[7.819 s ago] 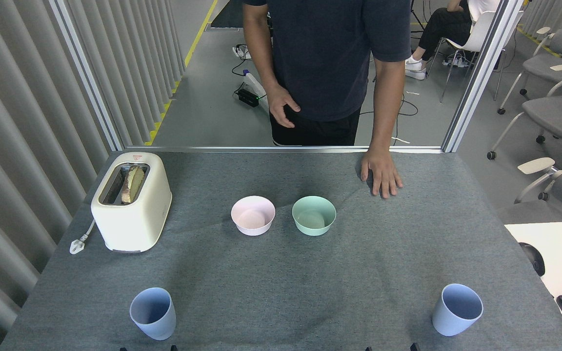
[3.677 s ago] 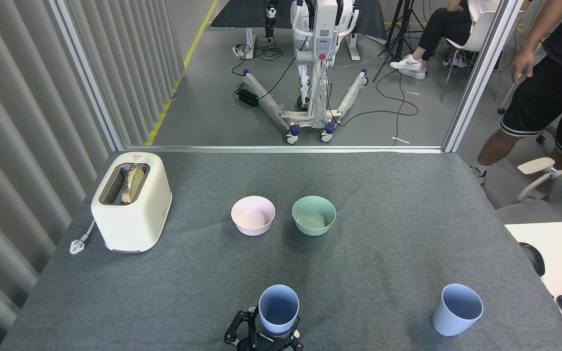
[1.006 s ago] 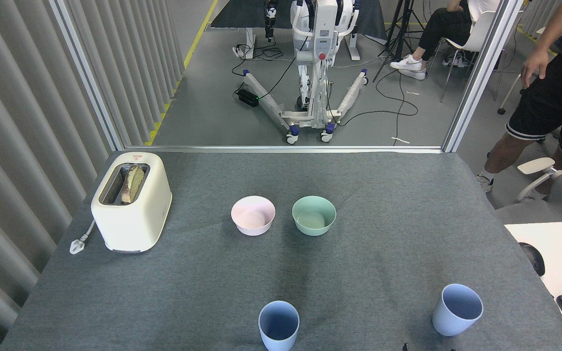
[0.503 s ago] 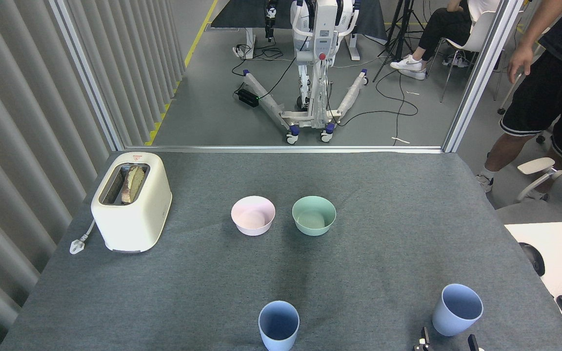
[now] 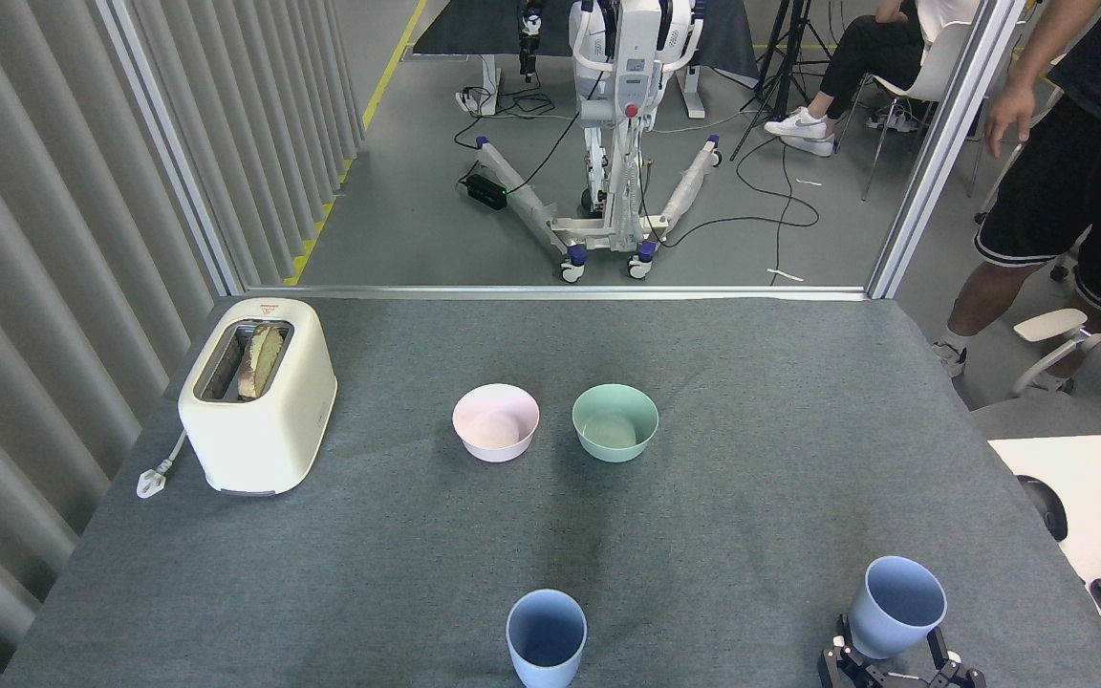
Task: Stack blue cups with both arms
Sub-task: 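Reach the right gripper to the other blue cup and grasp it, then lift the blue cup with the right gripper and carry it above the placed cup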
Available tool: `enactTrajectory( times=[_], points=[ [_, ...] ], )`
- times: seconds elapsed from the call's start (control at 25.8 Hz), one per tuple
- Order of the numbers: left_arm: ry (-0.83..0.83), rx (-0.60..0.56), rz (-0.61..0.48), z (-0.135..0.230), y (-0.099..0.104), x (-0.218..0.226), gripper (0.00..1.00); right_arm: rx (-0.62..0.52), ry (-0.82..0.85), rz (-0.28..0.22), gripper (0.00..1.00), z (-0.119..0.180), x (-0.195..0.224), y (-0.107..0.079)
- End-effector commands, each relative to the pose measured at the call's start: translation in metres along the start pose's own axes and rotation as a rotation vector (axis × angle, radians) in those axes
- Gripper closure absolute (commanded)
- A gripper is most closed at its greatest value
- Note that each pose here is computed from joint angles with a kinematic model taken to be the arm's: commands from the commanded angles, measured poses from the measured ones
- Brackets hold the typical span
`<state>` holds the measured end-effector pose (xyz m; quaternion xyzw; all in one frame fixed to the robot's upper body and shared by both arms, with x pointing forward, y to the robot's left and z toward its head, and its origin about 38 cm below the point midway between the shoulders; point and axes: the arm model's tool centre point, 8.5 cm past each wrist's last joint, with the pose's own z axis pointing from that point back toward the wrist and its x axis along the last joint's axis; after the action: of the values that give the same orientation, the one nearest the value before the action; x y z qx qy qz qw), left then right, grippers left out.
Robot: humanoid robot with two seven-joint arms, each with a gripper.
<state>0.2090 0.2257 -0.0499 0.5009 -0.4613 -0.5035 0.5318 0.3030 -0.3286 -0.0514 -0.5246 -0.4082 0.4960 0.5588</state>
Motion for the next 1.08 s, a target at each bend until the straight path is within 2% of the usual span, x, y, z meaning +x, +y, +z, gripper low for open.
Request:
enactTrajectory(
  times=[0.0, 0.27, 0.46, 0.7, 0.77, 0.93, 0.97, 1.05],
  points=[
    [0.0, -0.004, -0.001, 0.0, -0.001, 0.0, 0.0, 0.007, 0.003, -0.001, 0.0, -0.01, 0.0, 0.0],
    [-0.001, -0.004, 0.0, 0.0, -0.001, 0.0, 0.0, 0.007, 0.001, 0.007, 0.01, -0.016, -0.003, -0.002],
    [-0.002, -0.004, 0.0, 0.001, -0.001, 0.0, 0.0, 0.009, -0.013, 0.004, 0.27, -0.015, -0.001, -0.001],
    [-0.001, -0.005, -0.002, 0.002, -0.002, 0.0, 0.0, -0.009, -0.043, -0.008, 0.48, -0.014, 0.003, -0.006],
    [-0.001, -0.005, -0.002, 0.002, -0.002, 0.0, 0.0, -0.058, -0.055, -0.007, 0.52, -0.017, 0.004, -0.022],
    [-0.004, -0.004, 0.0, 0.002, -0.002, 0.002, 0.0, -0.141, -0.092, -0.008, 0.52, -0.03, 0.017, -0.061],
    [-0.004, -0.004, 0.0, 0.002, -0.002, 0.002, 0.0, -0.144, -0.098, -0.006, 0.52, -0.037, 0.019, -0.071],
    [-0.003, -0.004, 0.002, 0.002, -0.002, 0.002, 0.0, -0.17, -0.159, -0.013, 0.52, -0.062, 0.05, -0.101]
  ],
)
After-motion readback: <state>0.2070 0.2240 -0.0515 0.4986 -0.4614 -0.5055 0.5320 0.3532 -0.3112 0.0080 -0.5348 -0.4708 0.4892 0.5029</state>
